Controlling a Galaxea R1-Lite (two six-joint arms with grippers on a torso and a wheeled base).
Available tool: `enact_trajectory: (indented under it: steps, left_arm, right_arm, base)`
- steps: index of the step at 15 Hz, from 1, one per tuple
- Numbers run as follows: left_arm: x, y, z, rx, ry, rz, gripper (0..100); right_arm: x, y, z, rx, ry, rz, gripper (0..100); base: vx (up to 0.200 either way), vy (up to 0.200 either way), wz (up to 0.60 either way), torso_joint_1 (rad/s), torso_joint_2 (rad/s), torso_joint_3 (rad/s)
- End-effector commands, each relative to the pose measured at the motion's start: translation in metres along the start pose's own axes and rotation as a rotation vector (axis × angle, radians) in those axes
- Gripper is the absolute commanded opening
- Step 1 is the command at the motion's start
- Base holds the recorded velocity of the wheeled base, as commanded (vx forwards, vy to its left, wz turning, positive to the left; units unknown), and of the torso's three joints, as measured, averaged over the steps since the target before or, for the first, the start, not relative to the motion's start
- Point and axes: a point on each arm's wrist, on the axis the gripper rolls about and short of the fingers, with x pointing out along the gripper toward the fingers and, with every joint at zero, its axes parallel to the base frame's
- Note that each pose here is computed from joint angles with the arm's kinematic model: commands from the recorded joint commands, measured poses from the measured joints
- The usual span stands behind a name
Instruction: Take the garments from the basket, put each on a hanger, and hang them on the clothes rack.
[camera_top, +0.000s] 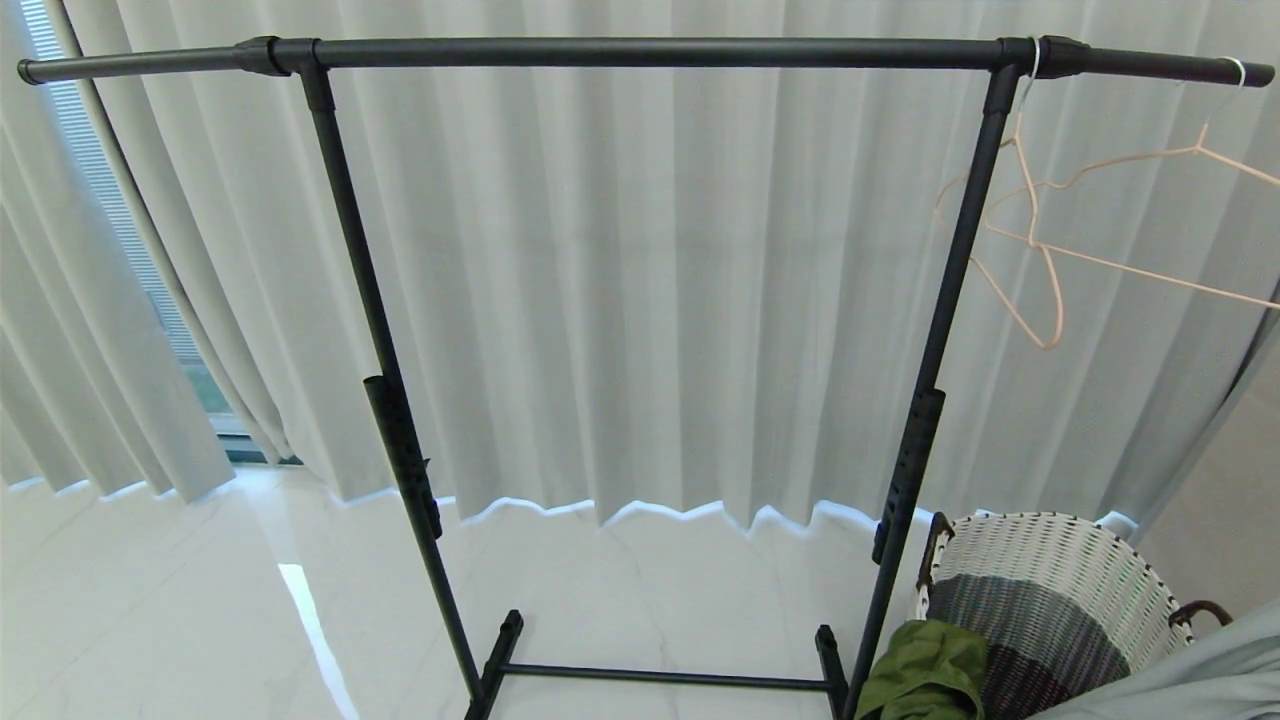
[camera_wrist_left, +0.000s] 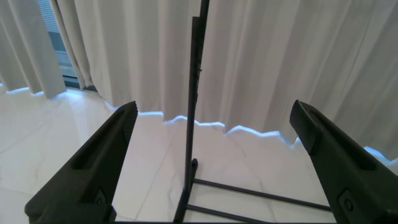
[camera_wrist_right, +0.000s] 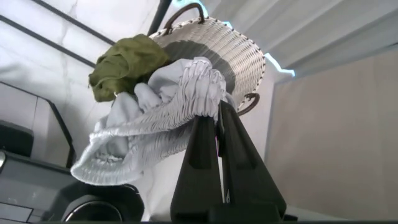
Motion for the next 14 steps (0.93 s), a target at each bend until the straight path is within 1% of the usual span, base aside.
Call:
enact_trajectory:
  steps: [1, 3, 5, 6, 9, 11, 14]
  left_arm:
    - [0.0000, 0.0000, 0.0001, 0.001, -0.001, 0.000, 100]
    - [0.0000, 0.0000, 0.0001, 0.001, -0.001, 0.000, 100]
    - [0.0000, 0.0000, 0.0001, 0.002, -0.001, 0.000, 100]
    - [0.0000, 0.0000, 0.0001, 0.011, -0.001, -0.001, 100]
    - [0.0000, 0.0000, 0.0001, 0.011, -0.001, -0.001, 100]
    - [0.0000, 0.0000, 0.0001, 0.004, -0.001, -0.001, 100]
    - [0.0000, 0.0000, 0.0001, -0.004, -0.001, 0.000, 100]
  right_arm:
    - [-0.0038, 0.0018, -0.0017, -0.006, -0.012, -0.004, 0]
    - [-0.0038, 0.0021, -0.0014, -0.030, -0.019, 0.005, 0]
    - [-0.0041, 0.0021, -0.0011, -0.035, -0.022, 0.009, 0]
    - [-0.0042, 0.0027, -0.0012, -0.042, -0.029, 0.022, 0]
    - [-0.0033, 0.0038, -0.0016, -0.056, -0.037, 0.046, 0]
    - [-0.0033, 0.0045, -0.0004, -0.070, -0.060, 0.082, 0]
    - [-0.0035, 0.0067, 0.0012, -0.104, -0.106, 0.167, 0]
  base:
    - [-0.200, 0.000, 0.00, 0.007, 0.01, 0.002]
    - [-0.200, 0.000, 0.00, 0.005, 0.00, 0.002]
    - [-0.200, 0.000, 0.00, -0.007, 0.00, 0.005]
    - [-0.200, 0.000, 0.00, -0.002, 0.00, -0.002]
    - [-0.200, 0.000, 0.00, -0.001, 0.00, -0.001]
    - [-0.200, 0.000, 0.00, 0.005, 0.00, 0.000]
    - [0.000, 0.000, 0.00, 0.000, 0.00, 0.000]
